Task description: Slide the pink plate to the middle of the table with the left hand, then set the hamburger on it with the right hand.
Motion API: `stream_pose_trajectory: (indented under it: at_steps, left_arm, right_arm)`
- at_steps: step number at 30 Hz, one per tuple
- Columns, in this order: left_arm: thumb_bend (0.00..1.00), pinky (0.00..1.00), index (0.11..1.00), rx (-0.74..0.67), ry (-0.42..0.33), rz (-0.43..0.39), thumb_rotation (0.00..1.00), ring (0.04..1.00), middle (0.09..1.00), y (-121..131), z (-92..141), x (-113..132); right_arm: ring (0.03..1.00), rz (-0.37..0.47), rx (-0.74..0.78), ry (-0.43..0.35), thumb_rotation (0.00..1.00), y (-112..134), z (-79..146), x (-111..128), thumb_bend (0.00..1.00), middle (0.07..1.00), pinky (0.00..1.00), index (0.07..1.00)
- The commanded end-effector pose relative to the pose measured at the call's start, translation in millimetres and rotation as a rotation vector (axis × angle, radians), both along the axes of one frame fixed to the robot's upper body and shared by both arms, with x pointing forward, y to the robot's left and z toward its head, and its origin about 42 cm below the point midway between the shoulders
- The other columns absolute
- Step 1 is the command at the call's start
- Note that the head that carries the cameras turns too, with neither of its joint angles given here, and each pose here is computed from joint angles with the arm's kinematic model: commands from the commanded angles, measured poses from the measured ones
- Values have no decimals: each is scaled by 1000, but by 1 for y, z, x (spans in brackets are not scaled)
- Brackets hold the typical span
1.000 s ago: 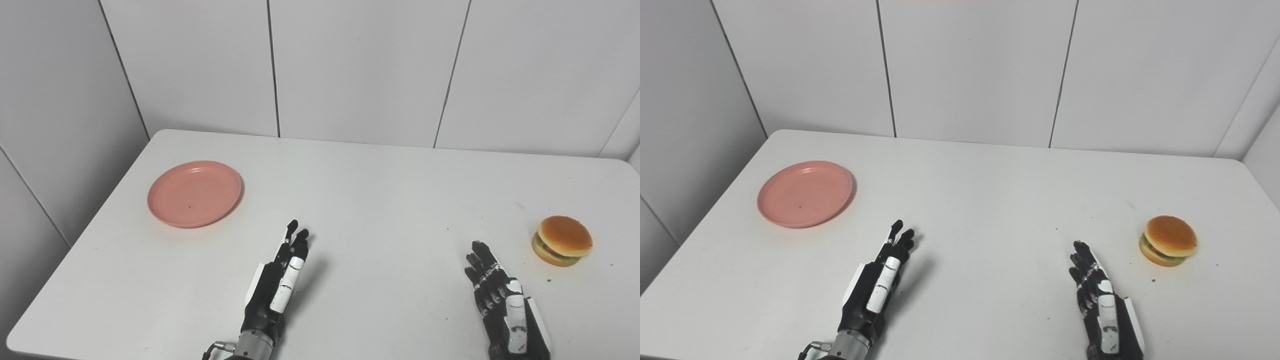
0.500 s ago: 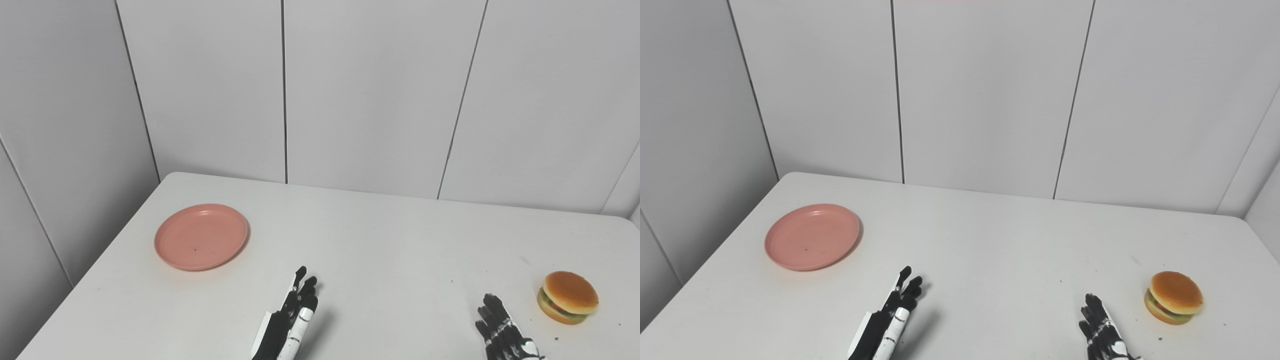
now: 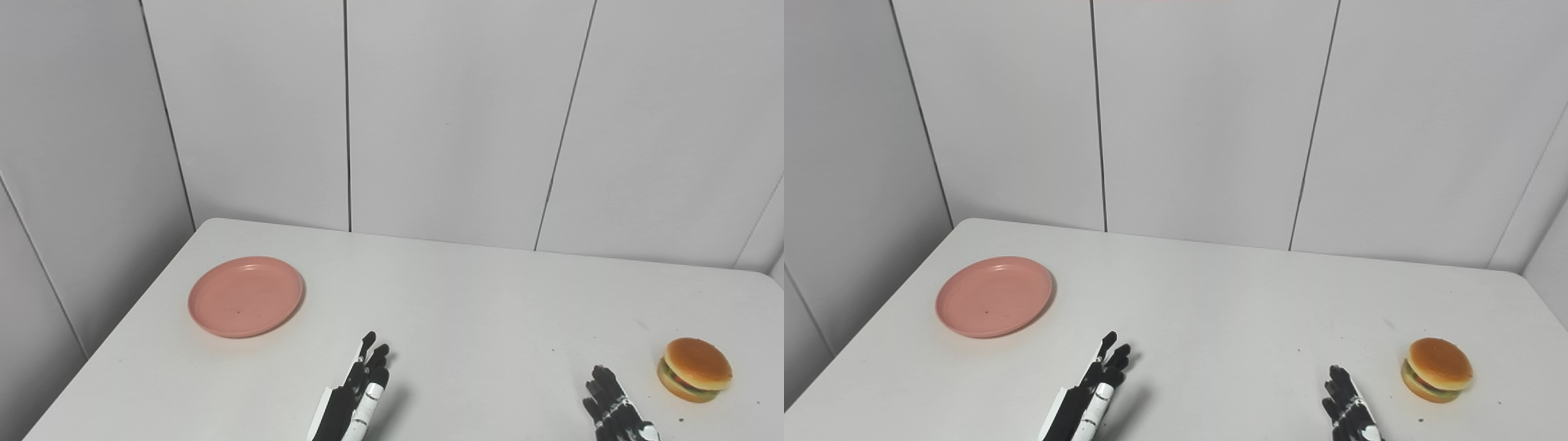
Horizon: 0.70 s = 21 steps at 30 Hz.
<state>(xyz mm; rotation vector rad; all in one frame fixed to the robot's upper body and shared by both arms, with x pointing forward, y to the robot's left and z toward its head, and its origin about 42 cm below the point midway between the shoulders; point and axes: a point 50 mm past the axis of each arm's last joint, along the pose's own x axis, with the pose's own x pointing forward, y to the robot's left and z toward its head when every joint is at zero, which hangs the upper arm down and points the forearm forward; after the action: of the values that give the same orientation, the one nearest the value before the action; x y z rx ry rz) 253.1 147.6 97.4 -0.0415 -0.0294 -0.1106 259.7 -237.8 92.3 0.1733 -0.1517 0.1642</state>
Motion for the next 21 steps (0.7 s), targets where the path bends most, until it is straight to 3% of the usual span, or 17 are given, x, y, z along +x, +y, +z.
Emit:
stream_pose_trajectory:
  at_steps: [1, 6, 21]
  left_arm:
    - [652, 945, 969, 10, 37, -11, 883, 941, 932, -4, -10, -6]
    - [640, 975, 988, -6, -36, 1, 866, 953, 936, 3, 5, -1]
    - [884, 965, 956, -75, -359, 59, 922, 917, 915, 30, 104, 61]
  right_arm:
    - [991, -17, -3, 117, 989, -5, -25, -8, 886, 973, 1000, 923]
    - [984, -21, 4, 122, 988, -4, -23, -10, 898, 965, 1000, 914]
    - [976, -17, -5, 127, 982, 0, -23, -13, 890, 958, 1000, 903]
